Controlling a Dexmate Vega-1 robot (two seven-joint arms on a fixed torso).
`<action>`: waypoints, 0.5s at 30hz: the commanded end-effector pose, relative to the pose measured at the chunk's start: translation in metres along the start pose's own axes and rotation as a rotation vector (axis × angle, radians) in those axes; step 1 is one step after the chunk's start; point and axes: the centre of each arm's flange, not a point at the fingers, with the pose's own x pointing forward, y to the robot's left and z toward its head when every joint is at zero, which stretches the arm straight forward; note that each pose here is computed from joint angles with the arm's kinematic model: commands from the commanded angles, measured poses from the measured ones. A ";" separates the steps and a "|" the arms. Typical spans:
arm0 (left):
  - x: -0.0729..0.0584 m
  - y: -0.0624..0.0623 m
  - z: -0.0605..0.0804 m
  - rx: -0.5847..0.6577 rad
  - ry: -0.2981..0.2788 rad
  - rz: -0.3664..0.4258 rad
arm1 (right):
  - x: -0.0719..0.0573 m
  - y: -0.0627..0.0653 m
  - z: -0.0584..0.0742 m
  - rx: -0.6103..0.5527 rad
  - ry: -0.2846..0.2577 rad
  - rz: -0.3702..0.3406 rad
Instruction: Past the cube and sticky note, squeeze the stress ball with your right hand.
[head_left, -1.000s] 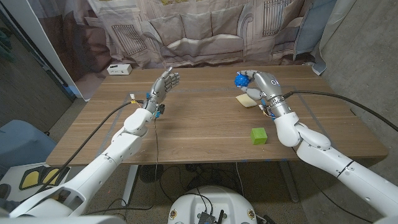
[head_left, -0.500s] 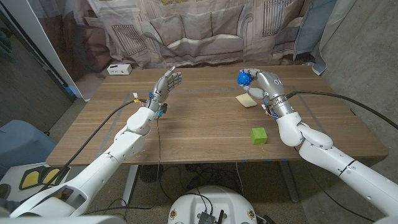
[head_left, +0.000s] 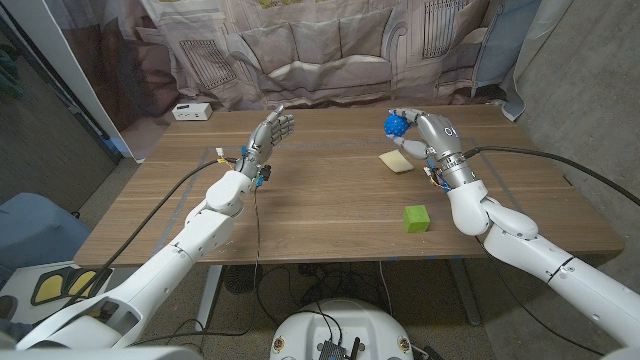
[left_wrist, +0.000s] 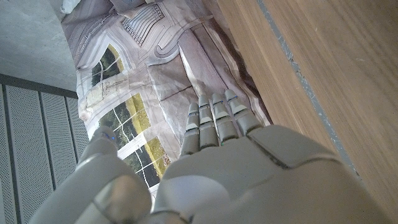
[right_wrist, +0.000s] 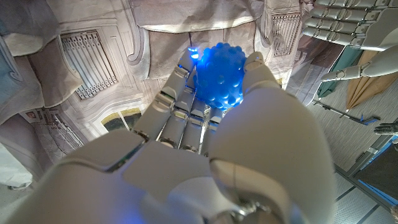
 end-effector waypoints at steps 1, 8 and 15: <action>0.001 -0.002 0.005 0.010 -0.004 -0.003 | -0.002 -0.003 -0.002 0.006 -0.002 -0.017; 0.002 -0.003 0.006 0.007 -0.010 0.001 | -0.003 -0.005 -0.003 0.012 0.003 -0.033; 0.002 -0.004 -0.001 -0.009 -0.007 0.001 | -0.003 -0.006 -0.003 0.006 0.012 -0.028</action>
